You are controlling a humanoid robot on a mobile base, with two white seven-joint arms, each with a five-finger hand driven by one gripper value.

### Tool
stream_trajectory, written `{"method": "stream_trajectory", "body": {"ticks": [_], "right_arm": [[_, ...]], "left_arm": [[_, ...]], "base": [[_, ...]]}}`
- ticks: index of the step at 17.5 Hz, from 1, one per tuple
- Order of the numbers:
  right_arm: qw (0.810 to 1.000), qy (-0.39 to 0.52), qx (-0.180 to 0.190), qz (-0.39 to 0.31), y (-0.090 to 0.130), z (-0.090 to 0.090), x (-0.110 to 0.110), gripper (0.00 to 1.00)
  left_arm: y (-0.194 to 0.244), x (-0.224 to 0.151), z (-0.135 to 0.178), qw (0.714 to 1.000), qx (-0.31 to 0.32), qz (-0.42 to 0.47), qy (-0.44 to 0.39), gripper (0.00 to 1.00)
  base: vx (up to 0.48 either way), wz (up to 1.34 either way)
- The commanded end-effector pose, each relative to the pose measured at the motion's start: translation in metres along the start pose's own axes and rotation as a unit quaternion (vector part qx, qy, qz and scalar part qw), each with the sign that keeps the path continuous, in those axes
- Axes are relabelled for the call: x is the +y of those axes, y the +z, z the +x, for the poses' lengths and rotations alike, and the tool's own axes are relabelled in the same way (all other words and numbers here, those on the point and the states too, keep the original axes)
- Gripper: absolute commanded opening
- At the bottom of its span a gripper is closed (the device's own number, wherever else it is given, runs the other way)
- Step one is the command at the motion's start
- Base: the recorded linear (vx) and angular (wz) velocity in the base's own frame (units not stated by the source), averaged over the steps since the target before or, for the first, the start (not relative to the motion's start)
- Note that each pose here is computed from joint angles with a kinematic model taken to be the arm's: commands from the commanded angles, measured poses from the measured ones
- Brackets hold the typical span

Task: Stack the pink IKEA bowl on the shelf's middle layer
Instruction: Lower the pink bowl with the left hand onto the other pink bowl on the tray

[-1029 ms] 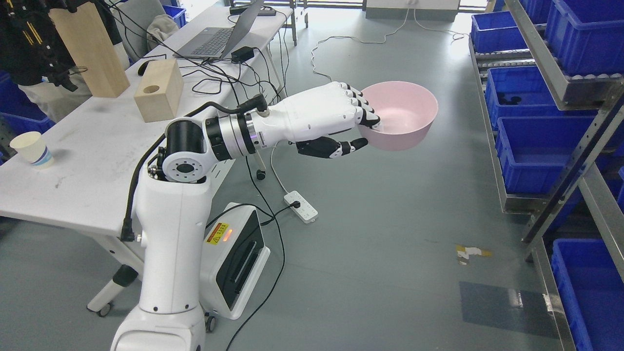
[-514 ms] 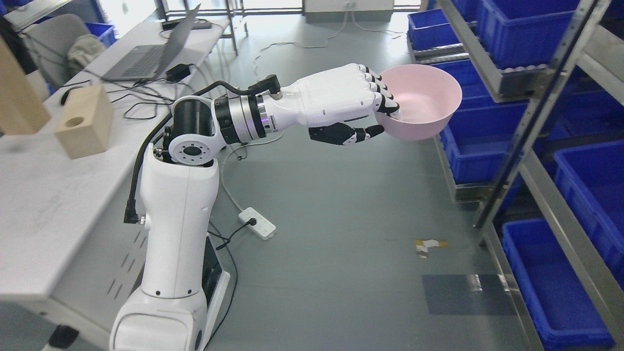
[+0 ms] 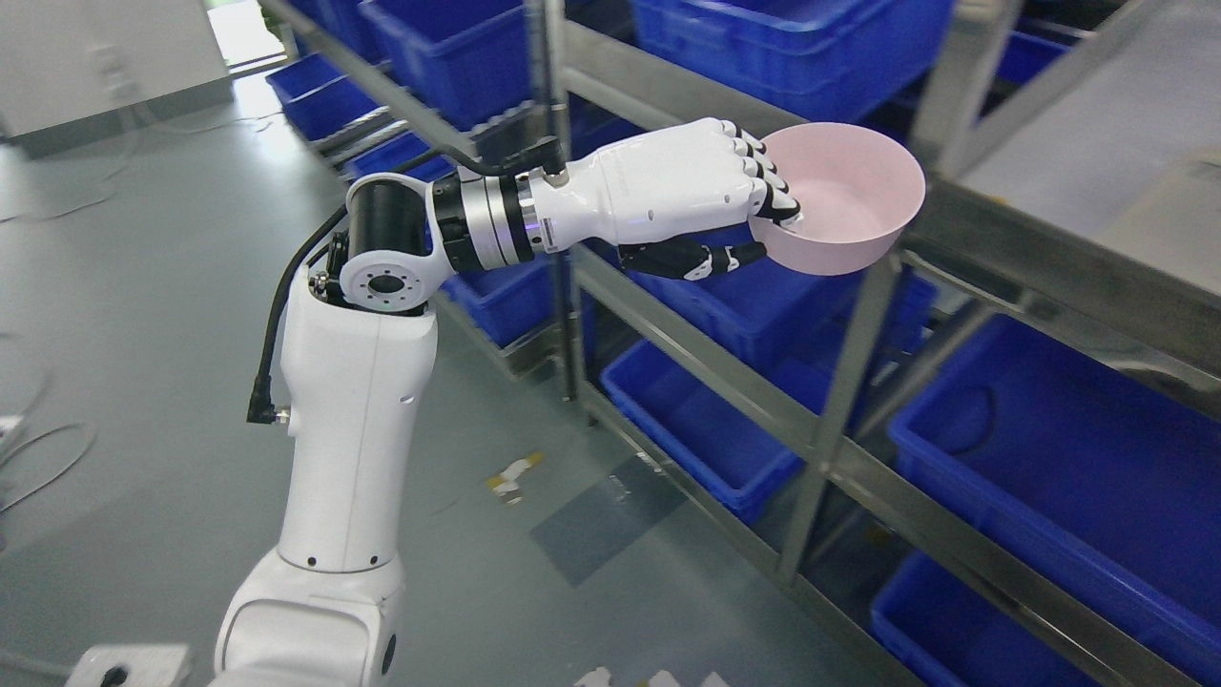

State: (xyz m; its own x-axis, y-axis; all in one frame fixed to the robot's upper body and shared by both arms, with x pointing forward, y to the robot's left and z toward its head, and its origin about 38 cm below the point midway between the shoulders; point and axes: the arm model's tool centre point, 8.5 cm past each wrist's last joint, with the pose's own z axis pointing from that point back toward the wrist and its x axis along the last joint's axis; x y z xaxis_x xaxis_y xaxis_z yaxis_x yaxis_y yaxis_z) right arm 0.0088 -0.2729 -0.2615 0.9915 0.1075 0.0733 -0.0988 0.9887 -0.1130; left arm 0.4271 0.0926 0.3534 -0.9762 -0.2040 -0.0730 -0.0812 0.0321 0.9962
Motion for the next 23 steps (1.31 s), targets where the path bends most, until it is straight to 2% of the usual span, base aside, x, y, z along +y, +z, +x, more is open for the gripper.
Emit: {"method": "stream_trajectory", "body": {"ticks": [1, 4, 7, 10, 12, 15, 18, 23], "right_arm": [[1.000, 0.001, 0.003, -0.008, 0.000, -0.009, -0.010, 1.00], [1.000, 0.001, 0.003, -0.008, 0.000, -0.009, -0.010, 1.00], [1.000, 0.001, 0.003, -0.008, 0.000, -0.009, -0.010, 1.00], [1.000, 0.001, 0.003, -0.008, 0.000, -0.009, -0.010, 1.00], [1.000, 0.001, 0.003, -0.008, 0.000, -0.009, -0.010, 1.00], [1.000, 0.001, 0.003, -0.008, 0.000, -0.009, -0.010, 1.00], [1.000, 0.001, 0.003, -0.008, 0.000, -0.009, -0.010, 1.00], [1.000, 0.001, 0.003, -0.008, 0.000, -0.009, -0.010, 1.00]], "left_arm": [[-0.004, 0.008, -0.001, 1.000, -0.004, -0.012, -0.012, 0.00], [-0.004, 0.013, -0.001, 1.000, -0.004, -0.011, -0.017, 0.01], [0.009, 0.037, -0.014, 0.999, 0.022, 0.010, -0.029, 0.01], [0.085, 0.045, -0.058, 0.989, 0.144, -0.034, -0.025, 0.01], [0.137, 0.052, -0.074, 0.973, 0.217, -0.069, -0.027, 0.01], [0.162, 0.042, -0.090, 0.964, 0.251, -0.089, 0.000, 0.01], [0.137, 0.030, -0.103, 0.959, 0.252, -0.131, 0.003, 0.02], [0.035, -0.004, -0.079, 0.976, 0.151, -0.159, 0.017, 0.02]], "base": [[0.030, -1.60], [0.025, -1.76], [0.038, -1.37], [0.071, -0.98], [0.109, -0.47], [0.159, -0.20], [0.161, -0.01], [0.134, 0.04]]}}
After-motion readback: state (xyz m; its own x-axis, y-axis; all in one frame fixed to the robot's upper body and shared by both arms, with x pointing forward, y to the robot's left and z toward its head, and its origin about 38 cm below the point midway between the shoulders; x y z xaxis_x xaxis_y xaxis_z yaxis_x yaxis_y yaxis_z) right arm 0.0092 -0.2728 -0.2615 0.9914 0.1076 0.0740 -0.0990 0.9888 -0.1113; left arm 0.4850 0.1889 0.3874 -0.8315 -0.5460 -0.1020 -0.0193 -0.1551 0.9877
